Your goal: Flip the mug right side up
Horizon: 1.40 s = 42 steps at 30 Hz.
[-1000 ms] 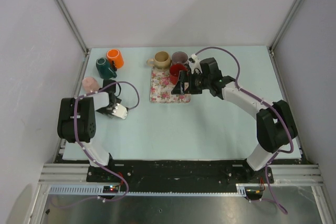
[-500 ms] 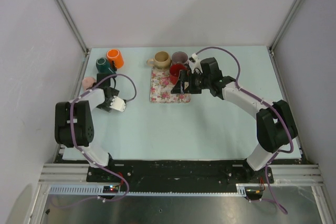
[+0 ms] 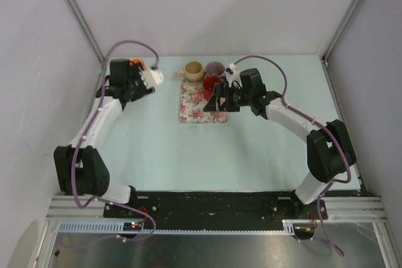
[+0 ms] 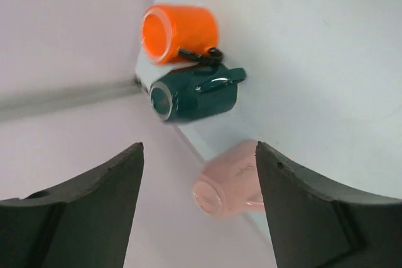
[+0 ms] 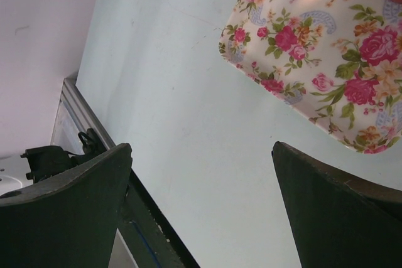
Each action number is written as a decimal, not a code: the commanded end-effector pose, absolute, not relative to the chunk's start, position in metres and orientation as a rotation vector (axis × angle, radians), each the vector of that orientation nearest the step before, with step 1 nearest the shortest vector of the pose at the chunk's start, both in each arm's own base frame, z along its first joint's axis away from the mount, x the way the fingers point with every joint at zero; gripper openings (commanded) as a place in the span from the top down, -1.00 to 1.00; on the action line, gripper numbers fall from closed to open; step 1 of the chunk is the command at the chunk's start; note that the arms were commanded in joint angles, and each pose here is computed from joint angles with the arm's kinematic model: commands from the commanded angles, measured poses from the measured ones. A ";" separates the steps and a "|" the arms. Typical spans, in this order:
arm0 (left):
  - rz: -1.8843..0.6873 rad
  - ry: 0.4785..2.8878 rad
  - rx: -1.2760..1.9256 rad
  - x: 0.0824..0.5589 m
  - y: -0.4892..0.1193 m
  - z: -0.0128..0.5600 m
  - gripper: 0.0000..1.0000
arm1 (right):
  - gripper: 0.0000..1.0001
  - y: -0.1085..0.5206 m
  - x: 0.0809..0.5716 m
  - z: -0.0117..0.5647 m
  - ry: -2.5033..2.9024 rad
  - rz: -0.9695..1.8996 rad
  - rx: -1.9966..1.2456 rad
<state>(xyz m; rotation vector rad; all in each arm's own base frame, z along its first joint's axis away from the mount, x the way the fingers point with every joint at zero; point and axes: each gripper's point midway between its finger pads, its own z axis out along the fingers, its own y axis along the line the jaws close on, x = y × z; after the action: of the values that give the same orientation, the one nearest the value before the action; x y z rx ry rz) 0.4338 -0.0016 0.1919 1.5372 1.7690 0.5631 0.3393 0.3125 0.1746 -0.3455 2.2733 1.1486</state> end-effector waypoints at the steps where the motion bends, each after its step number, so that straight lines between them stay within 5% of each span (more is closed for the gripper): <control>1: 0.283 2.113 0.273 0.417 0.033 0.238 -0.51 | -0.99 0.313 0.338 0.200 2.197 1.173 -0.366; 5: 0.124 2.099 -0.531 0.389 0.090 0.206 -0.52 | -0.99 0.315 0.337 0.202 2.190 1.175 -0.371; 9: 0.234 2.059 -0.761 0.374 0.118 0.173 -0.54 | -0.99 0.315 0.335 0.205 2.183 1.172 -0.378; 20: 0.413 2.263 -0.837 0.381 0.142 0.082 -0.45 | -0.99 0.307 0.329 0.212 2.183 1.113 -0.388; 28: 0.401 2.326 -0.794 0.397 0.142 0.063 0.09 | -0.99 0.302 0.327 0.212 2.193 1.084 -0.392; 35: 0.394 2.321 -0.746 0.409 0.144 0.068 0.03 | -0.99 0.304 0.327 0.209 2.197 1.096 -0.399; 39: 0.356 2.345 -0.719 0.414 0.141 0.064 0.77 | -0.99 0.304 0.330 0.211 2.187 1.097 -0.389; 42: 0.290 2.339 -0.701 0.414 0.133 0.070 0.97 | -0.99 0.300 0.332 0.215 2.181 1.085 -0.366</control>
<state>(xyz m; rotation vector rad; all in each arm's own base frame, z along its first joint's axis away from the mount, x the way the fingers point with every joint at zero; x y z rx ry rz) 0.3994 0.1372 0.0530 -0.7233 2.3904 0.3782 0.3287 0.3027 0.1916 -0.3691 2.2568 1.0881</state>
